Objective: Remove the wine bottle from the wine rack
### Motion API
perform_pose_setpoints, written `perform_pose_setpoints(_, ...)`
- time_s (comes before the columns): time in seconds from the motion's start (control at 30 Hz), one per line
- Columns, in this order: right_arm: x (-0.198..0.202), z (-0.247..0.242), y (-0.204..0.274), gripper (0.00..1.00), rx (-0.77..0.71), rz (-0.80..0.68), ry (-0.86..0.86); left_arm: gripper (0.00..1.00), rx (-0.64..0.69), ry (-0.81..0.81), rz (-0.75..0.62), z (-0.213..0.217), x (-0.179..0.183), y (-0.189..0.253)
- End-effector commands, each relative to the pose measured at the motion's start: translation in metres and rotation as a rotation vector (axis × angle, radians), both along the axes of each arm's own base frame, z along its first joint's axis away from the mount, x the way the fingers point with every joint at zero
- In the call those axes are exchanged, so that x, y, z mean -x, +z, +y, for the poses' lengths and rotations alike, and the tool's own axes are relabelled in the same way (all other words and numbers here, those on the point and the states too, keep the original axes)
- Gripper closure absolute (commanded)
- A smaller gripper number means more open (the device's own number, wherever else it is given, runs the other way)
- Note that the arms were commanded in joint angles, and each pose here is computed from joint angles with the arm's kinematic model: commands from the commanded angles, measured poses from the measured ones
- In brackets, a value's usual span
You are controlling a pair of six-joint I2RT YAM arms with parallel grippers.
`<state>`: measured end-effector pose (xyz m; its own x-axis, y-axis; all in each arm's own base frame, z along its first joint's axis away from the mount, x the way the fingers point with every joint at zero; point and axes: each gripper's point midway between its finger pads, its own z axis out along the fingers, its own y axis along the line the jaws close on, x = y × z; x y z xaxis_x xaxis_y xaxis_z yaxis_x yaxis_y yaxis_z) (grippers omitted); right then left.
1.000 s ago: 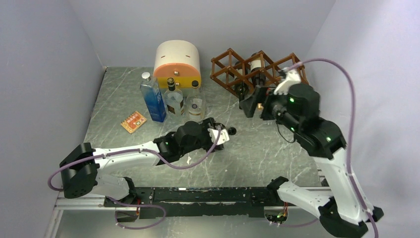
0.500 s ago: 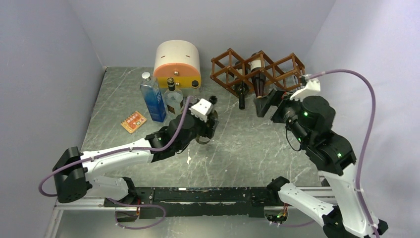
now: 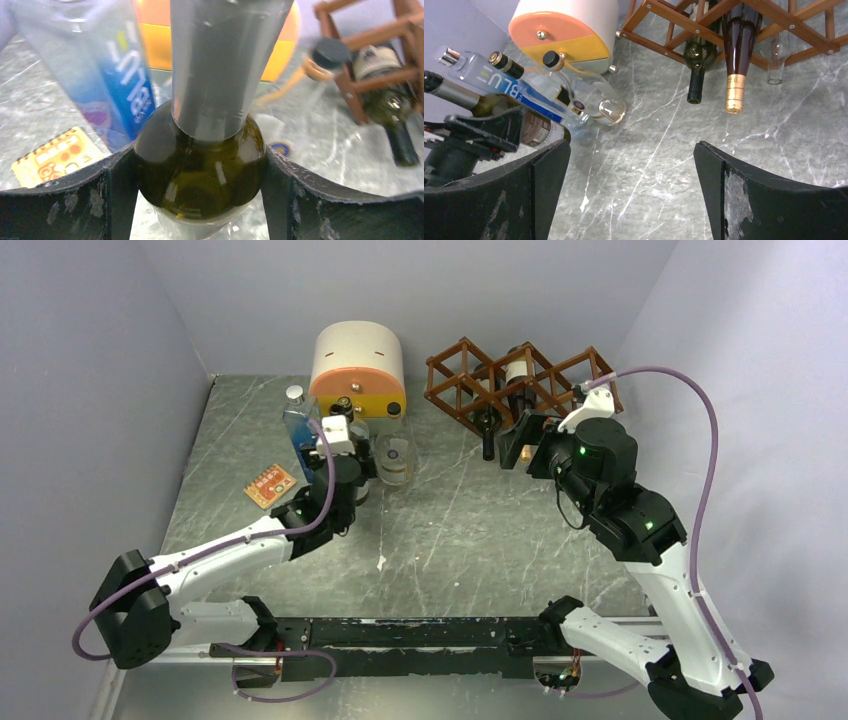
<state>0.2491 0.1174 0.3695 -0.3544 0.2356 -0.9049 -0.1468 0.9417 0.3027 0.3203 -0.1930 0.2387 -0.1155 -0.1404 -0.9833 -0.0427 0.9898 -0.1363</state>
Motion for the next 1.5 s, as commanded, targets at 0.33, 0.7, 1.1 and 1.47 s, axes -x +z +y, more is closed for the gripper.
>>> perform_pose_setpoints(0.33,-0.001,-0.004,0.003,0.00,0.013,-0.036,-0.010,0.93,0.207,0.287,-0.002,0.061,-0.033,0.004)
perform_pose_setpoints(0.7,0.000,-0.005,-0.005,0.00,0.019,-0.032,-0.011,0.93,0.105,0.344,0.006,0.067,-0.042,-0.019)
perform_pose_setpoints(1.1,0.003,-0.011,-0.010,0.00,0.030,-0.029,-0.027,0.85,0.141,0.387,0.040,0.069,-0.040,-0.035)
perform_pose_setpoints(1.47,0.009,-0.011,-0.008,0.00,0.001,-0.029,-0.021,0.58,0.126,0.414,0.068,0.070,-0.041,-0.046)
